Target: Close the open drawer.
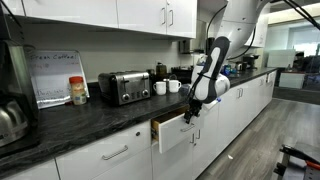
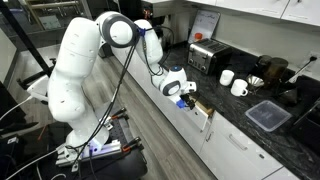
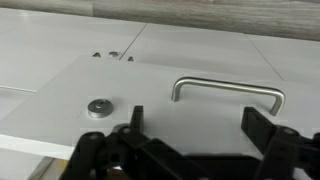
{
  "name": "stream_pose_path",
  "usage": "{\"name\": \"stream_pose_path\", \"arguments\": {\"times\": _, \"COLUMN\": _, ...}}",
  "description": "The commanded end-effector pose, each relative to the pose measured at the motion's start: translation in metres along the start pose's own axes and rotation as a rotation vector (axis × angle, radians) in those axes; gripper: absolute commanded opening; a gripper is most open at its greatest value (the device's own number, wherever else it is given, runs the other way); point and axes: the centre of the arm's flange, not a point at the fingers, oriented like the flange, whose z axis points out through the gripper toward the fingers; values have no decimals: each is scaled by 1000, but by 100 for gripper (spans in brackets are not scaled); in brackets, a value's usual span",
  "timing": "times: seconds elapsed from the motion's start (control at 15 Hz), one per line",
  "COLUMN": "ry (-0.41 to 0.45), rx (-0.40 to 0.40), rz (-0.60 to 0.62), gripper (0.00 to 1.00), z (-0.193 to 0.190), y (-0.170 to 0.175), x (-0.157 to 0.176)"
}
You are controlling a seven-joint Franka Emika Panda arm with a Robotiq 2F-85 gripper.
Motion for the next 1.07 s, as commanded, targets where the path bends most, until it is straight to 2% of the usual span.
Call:
{"name": "stream_pose_path", "arguments": {"times": 0.0, "ry": 25, "rx": -25, "rz": -12, "gripper": 100, "z": 0, "y": -5, "x": 4}}
{"name": "stream_pose_path", "arguments": {"times": 1.0, "ry": 50, "rx": -32, "rz": -27, "gripper": 100, "z": 5, "y": -3, "x": 23}}
